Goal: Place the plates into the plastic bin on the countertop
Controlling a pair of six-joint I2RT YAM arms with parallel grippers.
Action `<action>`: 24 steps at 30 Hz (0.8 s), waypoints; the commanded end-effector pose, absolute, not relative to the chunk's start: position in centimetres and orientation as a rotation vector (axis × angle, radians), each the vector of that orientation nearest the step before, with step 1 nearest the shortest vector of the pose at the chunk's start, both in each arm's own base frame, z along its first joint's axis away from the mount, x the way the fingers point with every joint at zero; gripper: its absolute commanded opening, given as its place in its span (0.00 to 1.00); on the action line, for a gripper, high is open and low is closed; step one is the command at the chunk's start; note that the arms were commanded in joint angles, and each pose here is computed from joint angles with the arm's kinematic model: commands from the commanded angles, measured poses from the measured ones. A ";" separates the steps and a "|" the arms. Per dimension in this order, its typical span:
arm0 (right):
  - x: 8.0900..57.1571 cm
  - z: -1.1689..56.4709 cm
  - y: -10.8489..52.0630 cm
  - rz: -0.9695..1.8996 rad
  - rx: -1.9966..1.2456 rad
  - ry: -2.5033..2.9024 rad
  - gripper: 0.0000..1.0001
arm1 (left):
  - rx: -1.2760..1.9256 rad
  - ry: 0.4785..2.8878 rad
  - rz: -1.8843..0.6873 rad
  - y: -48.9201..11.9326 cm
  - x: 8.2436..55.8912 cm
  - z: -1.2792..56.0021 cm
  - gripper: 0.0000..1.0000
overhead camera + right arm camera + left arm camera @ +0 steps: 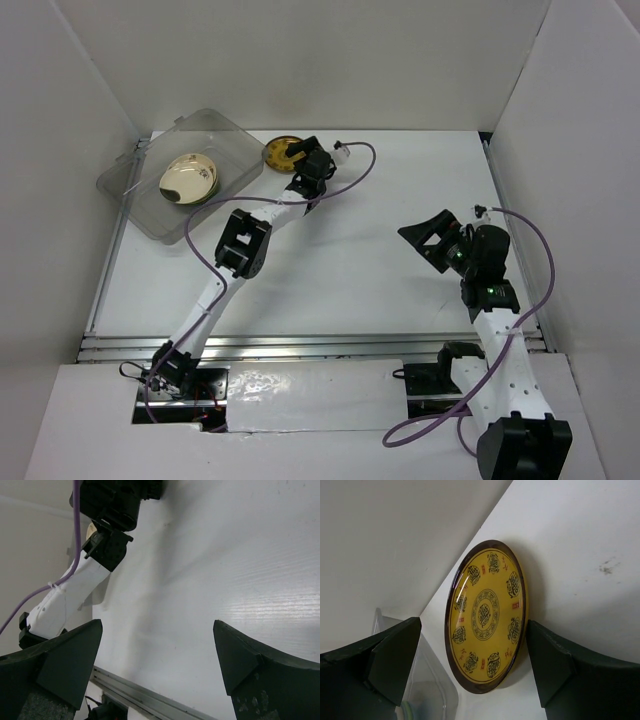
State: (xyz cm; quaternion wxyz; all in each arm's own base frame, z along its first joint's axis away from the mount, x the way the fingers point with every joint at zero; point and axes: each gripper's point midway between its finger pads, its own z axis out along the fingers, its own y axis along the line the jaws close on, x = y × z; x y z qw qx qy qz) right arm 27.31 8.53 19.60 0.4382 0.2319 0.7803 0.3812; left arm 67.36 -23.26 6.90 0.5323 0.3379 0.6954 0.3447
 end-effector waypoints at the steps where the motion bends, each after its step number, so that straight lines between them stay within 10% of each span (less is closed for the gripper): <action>1: 27.3 20.2 8.1 0.931 0.546 1.931 1.00 | 0.901 1.699 0.828 -22.4 67.5 2.2 0.99; 9: 27.1 20.8 8.1 0.950 0.532 1.938 1.00 | 0.903 1.721 0.828 -21.5 66.9 0.2 0.95; 20: 26.9 21.9 8.0 0.962 0.505 1.936 1.00 | 0.896 1.749 0.795 -21.1 66.6 0.0 0.45; 24: 26.9 22.3 7.8 0.945 0.500 1.934 1.00 | 0.889 1.733 0.797 -21.3 66.2 0.6 0.04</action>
